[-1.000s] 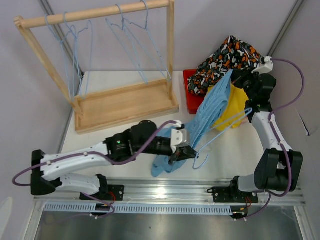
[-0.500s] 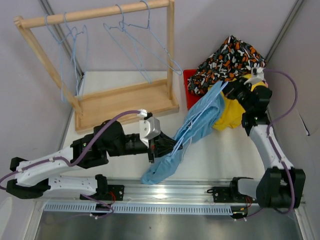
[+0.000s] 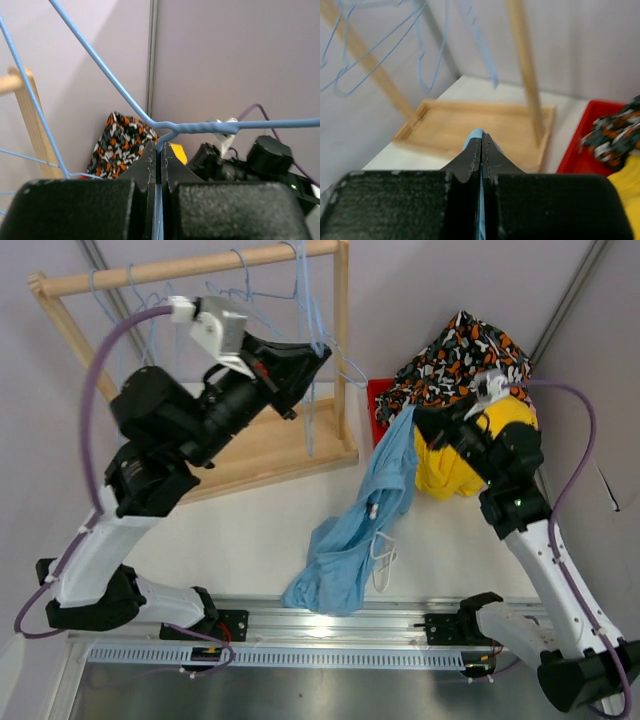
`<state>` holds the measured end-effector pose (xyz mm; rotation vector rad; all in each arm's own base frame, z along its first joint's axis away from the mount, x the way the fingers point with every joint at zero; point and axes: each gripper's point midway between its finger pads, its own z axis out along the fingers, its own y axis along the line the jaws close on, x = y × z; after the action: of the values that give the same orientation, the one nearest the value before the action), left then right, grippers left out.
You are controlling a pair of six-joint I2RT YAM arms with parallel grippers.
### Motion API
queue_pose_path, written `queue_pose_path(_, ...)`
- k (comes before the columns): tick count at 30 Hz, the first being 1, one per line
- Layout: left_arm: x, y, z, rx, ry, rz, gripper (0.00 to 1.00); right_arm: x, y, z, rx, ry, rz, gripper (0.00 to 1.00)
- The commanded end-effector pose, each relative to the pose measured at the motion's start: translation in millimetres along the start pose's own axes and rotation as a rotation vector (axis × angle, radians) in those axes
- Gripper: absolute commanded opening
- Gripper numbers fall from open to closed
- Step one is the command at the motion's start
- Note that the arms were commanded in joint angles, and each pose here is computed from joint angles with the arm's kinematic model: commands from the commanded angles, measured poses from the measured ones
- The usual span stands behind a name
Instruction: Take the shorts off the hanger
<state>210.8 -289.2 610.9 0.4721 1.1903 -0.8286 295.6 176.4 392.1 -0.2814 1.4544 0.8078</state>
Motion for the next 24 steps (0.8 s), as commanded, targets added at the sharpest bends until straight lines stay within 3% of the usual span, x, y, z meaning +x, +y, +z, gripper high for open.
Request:
queue_pose_path(1, -48.0, 1.8, -38.8, 0.003, -0.063, -0.038, 0.00, -108.4, -37.4, 19.7, 0.199, -0.229, -0.133, 0.00)
queue_pose_path(2, -46.1, -1.3, -47.4, 0.020, -0.048, -0.067, 0.00, -129.9, -44.0, 24.7, 0.224, -0.266, -0.138, 0.00)
queue_pose_path(3, -47.8, -1.1, -56.7, 0.022, -0.049, -0.084, 0.00, -186.4, -32.8, 21.3, 0.224, -0.375, -0.173, 0.00)
queue_pose_path(4, -28.5, -0.7, -60.9, 0.019, -0.002, -0.099, 0.00, -214.7, -51.1, 18.6, 0.305, -0.436, -0.187, 0.00)
queue_pose_path(5, -43.2, 1.0, -84.2, 0.019, -0.036, -0.144, 0.00, -219.3, -79.9, 39.3, 0.366, -0.432, -0.181, 0.00)
queue_pose_path(6, -31.0, 3.2, -90.8, 0.008, -0.009, -0.160, 0.00, -276.9, -71.1, 27.8, 0.389, -0.558, -0.213, 0.00)
queue_pose_path(7, -19.3, 4.8, -96.8, -0.002, 0.017, -0.179, 0.00, -300.4, -93.1, 23.0, 0.489, -0.624, -0.200, 0.00)
queue_pose_path(8, -30.9, 5.1, -116.5, 0.001, -0.013, -0.232, 0.00, -288.4, -155.0, 44.7, 0.602, -0.568, -0.174, 0.00)
queue_pose_path(9, -19.5, 5.3, -121.5, -0.002, 0.016, -0.249, 0.00, -298.7, -173.2, 48.0, 0.643, -0.585, -0.157, 0.00)
queue_pose_path(10, -13.8, 5.3, -130.2, -0.004, 0.039, -0.270, 0.00, -354.2, -163.0, 21.9, 0.670, -0.735, -0.160, 0.00)
queue_pose_path(11, -2.8, 5.8, -141.8, -0.010, 0.062, -0.311, 0.00, -328.5, -224.9, 42.8, 0.773, -0.676, -0.127, 0.00)
queue_pose_path(14, 29.0, 11.6, -157.3, -0.053, 0.127, -0.363, 0.00, -339.7, -259.4, 35.9, 0.883, -0.795, -0.160, 0.00)
queue_pose_path(15, 28.4, 14.7, -166.0, -0.064, 0.117, -0.371, 0.00, -329.1, -275.5, 39.3, 0.912, -0.779, -0.166, 0.00)
queue_pose_path(17, 49.4, 24.9, -169.7, -0.129, 0.156, -0.372, 0.00, -288.4, -314.6, 45.5, 1.002, -0.717, -0.128, 0.00)
queue_pose_path(19, 71.7, 33.2, -167.0, -0.172, 0.186, -0.337, 0.00, -262.3, -324.0, 48.9, 1.007, -0.663, -0.092, 0.00)
queue_pose_path(20, 74.2, 36.7, -162.9, -0.188, 0.178, -0.323, 0.00, -215.3, -346.5, 55.5, 1.037, -0.577, -0.032, 0.01)
queue_pose_path(22, 87.2, 56.1, -148.1, -0.266, 0.208, -0.268, 0.00, -193.2, -337.8, 48.4, 1.034, -0.548, 0.022, 0.12)
queue_pose_path(23, 92.4, 53.4, -140.0, -0.228, 0.233, -0.261, 0.00, -142.1, -352.4, 45.7, 1.063, -0.482, 0.097, 0.25)
queue_pose_path(24, 96.8, 58.4, -132.9, -0.221, 0.242, -0.269, 0.00, -123.7, -350.4, 41.8, 1.060, -0.465, 0.133, 0.29)
